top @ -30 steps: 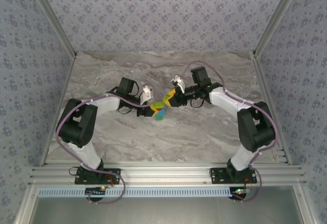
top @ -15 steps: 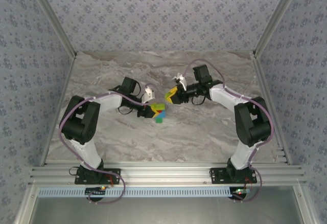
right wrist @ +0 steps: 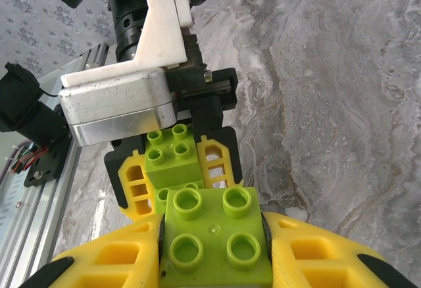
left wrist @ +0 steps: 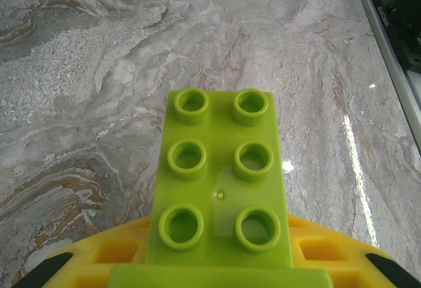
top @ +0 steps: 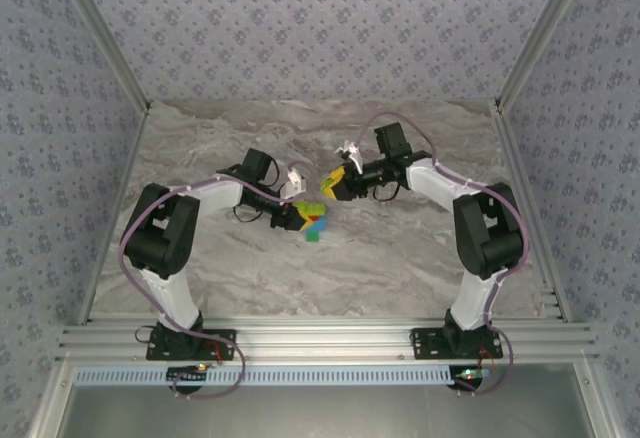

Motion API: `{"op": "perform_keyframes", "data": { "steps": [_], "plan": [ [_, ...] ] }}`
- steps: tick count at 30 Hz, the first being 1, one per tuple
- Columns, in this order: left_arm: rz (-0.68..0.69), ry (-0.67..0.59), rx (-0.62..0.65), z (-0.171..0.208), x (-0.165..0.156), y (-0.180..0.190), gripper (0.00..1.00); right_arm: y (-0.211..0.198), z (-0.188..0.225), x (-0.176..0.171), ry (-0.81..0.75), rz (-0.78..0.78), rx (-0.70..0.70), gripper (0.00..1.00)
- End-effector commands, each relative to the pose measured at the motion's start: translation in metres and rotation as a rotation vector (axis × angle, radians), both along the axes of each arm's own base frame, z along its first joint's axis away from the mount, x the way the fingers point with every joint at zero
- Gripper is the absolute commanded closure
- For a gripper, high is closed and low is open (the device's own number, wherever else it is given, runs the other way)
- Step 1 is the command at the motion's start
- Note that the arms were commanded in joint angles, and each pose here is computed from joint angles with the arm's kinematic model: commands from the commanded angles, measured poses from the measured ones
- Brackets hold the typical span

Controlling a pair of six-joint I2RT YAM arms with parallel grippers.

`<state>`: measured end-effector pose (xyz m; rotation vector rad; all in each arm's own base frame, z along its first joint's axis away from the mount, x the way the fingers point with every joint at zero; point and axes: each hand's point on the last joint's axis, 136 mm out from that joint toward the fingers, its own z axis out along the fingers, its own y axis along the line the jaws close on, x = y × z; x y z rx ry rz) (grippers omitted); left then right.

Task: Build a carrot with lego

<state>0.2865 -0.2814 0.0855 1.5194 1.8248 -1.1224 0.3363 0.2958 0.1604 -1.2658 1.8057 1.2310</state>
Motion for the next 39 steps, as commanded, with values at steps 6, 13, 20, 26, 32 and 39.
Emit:
{"op": "perform_keyframes", "data": {
  "steps": [6,13,20,26,32,39],
  "plan": [
    [-0.032,0.008,-0.005,-0.001,-0.004,-0.003,0.69,0.01,-0.01,-0.013,0.045,0.054,0.015,0.78],
    [-0.035,0.009,-0.031,0.004,-0.005,-0.003,0.7,0.011,-0.023,-0.024,0.072,0.066,0.011,0.78],
    [-0.037,0.013,-0.058,0.01,-0.005,-0.003,0.71,0.008,-0.03,-0.031,0.063,0.059,0.014,0.78],
    [-0.04,0.011,-0.063,0.011,-0.005,-0.003,0.71,0.009,-0.034,-0.031,0.066,0.068,0.027,0.77],
    [-0.041,0.013,-0.077,0.015,-0.004,-0.003,0.72,0.007,-0.035,-0.033,0.087,0.076,0.052,0.78],
    [-0.041,0.02,-0.104,0.021,-0.004,-0.001,0.73,0.002,-0.035,-0.037,0.113,0.086,0.087,0.79]
  ]
}}
